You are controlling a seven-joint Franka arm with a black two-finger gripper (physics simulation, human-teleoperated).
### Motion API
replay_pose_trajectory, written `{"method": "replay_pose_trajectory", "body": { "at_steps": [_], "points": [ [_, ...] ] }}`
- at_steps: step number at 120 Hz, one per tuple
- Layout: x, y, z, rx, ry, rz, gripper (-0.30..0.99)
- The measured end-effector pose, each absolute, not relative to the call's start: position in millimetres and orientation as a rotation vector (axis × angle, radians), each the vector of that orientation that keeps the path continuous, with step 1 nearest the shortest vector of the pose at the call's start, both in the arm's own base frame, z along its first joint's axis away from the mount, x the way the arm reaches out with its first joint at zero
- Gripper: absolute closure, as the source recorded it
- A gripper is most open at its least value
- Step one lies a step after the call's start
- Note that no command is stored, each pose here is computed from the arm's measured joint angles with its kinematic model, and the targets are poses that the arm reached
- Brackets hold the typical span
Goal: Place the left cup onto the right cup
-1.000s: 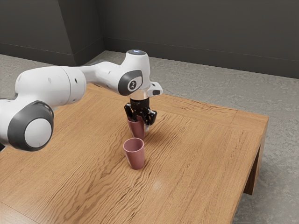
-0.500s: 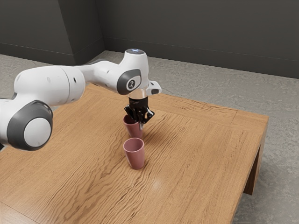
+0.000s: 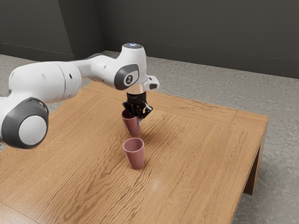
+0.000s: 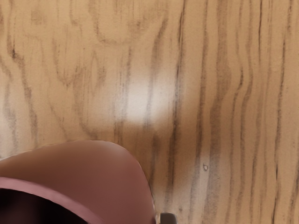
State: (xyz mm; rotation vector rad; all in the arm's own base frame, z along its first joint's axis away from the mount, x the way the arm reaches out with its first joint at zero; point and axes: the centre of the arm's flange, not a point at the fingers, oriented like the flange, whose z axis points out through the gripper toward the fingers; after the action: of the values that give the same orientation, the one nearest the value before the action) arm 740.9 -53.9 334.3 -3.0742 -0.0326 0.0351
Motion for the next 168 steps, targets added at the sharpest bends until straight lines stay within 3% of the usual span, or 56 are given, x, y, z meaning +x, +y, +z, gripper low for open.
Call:
{"method": "replay_pose_trajectory", "body": {
  "at_steps": [114,168],
  "points": [
    [700.2,-77.8,426.0,-3.057,0.007,-0.077,0.78],
    [686.8,-95.5,443.9,-3.055,0.027,-0.100,0.78]
  ]
}}
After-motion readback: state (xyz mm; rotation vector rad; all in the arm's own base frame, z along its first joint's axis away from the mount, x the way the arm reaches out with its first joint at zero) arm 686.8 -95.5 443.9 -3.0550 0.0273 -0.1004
